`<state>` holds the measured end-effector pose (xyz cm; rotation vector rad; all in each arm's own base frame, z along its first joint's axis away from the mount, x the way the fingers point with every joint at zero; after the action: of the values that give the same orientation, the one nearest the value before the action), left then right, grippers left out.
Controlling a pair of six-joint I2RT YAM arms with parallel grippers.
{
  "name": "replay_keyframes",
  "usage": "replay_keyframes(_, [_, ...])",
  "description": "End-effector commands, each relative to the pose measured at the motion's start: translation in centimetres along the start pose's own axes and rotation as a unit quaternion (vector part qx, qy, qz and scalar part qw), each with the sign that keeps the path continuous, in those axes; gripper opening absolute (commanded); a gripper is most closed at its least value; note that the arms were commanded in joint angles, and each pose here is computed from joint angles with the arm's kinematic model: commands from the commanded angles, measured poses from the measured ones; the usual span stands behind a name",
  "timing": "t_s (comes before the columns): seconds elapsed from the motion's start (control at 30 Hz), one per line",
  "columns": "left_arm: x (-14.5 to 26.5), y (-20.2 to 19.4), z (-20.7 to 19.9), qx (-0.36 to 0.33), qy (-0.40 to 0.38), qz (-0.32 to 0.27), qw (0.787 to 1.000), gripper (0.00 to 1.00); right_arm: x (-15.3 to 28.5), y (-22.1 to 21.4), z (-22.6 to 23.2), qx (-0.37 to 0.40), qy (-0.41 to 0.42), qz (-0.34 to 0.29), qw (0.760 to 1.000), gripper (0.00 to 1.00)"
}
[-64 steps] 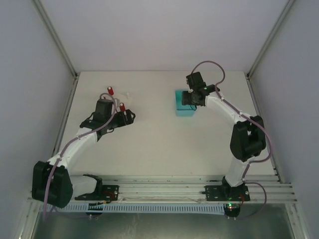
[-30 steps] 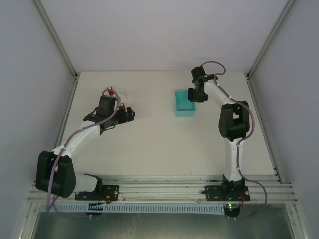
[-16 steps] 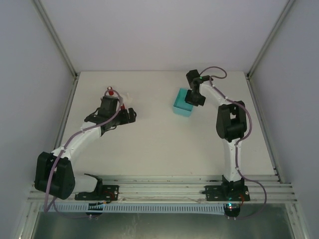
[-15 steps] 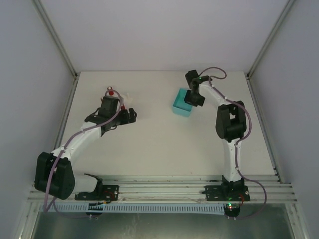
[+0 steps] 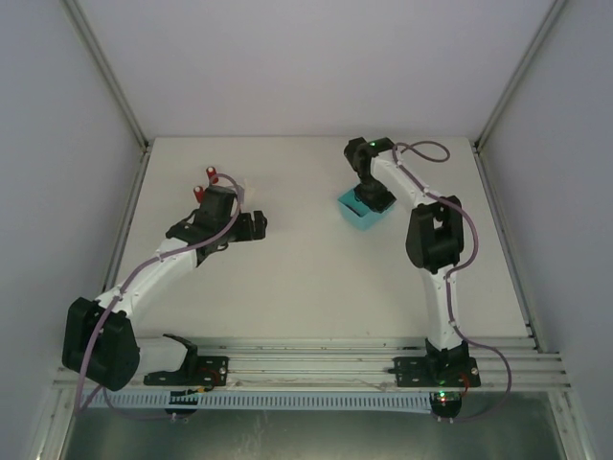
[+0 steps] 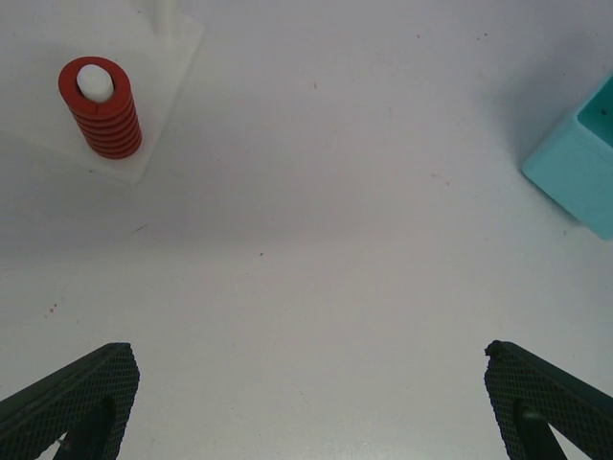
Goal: Install the large spring
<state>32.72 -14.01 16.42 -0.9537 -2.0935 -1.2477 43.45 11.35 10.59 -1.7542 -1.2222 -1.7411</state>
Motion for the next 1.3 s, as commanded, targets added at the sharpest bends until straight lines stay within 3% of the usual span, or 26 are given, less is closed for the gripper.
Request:
replay_keyframes(0.0, [1.1, 1.0, -0.7, -0.016, 0.006, -0.016, 1.000, 0.99, -0.5, -0.7, -2.4, -0.077, -0.056, -0.003, 0.995, 0.04])
replay_keyframes(0.17, [1.3, 0.9, -0.8, -0.026, 0.011, -0.017, 0.999, 0.99, -1.3, -1.7, -1.8, -0.130, -0.045, 0.015, 0.990, 0.06])
replay_keyframes(0.4, [1.4, 0.8, -1.0, -0.035, 0.015, -0.019, 0.999, 0.99, -1.4, -2.2, -0.7, -0.176, -0.030, 0.020, 0.984, 0.16])
replay_keyframes(0.6, [1.3, 0.9, -1.0, -0.036, 0.020, -0.023, 0.999, 0.99, -0.7, -3.0, -0.5, -0.157, -0.014, 0.048, 0.986, 0.34])
replay_keyframes(0.77, [0.9, 1.4, -1.3, -0.033, 0.019, -0.025, 0.999, 0.99, 3.0, -1.7, -2.3, -0.083, 0.017, 0.015, 0.996, 0.51])
replay_keyframes(0.83, [0.8, 1.5, -1.5, -0.030, 0.017, -0.023, 0.999, 0.99, 4.7, -0.8, -2.5, -0.042, 0.053, -0.003, 0.998, 0.60])
replay_keyframes(0.93, [0.5, 1.6, -2.0, -0.027, 0.011, -0.018, 0.999, 0.99, 6.3, 0.2, -0.9, 0.064, 0.136, -0.017, 0.988, 0.65])
replay_keyframes(1.1, [-0.4, 2.0, -3.3, -0.017, -0.010, -0.002, 1.000, 0.99, 7.9, 0.0, 1.7, 0.305, 0.254, -0.043, 0.917, 0.69])
replay_keyframes(1.27, [-1.4, 1.5, -3.2, -0.007, 0.002, 0.026, 1.000, 0.99, 6.2, 0.0, 2.8, 0.382, 0.303, -0.013, 0.873, 0.63])
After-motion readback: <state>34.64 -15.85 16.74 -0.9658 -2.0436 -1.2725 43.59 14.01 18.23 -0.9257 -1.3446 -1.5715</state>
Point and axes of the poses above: each gripper's point midway between its finger pads, its own x axis back along the fingers, its own z axis along the line the jaws close on, y = z × x, the point moved 1 cm from there along x, back along the fingers, and after that the axes turned 13 degrees about x, right-handed, at the moved point
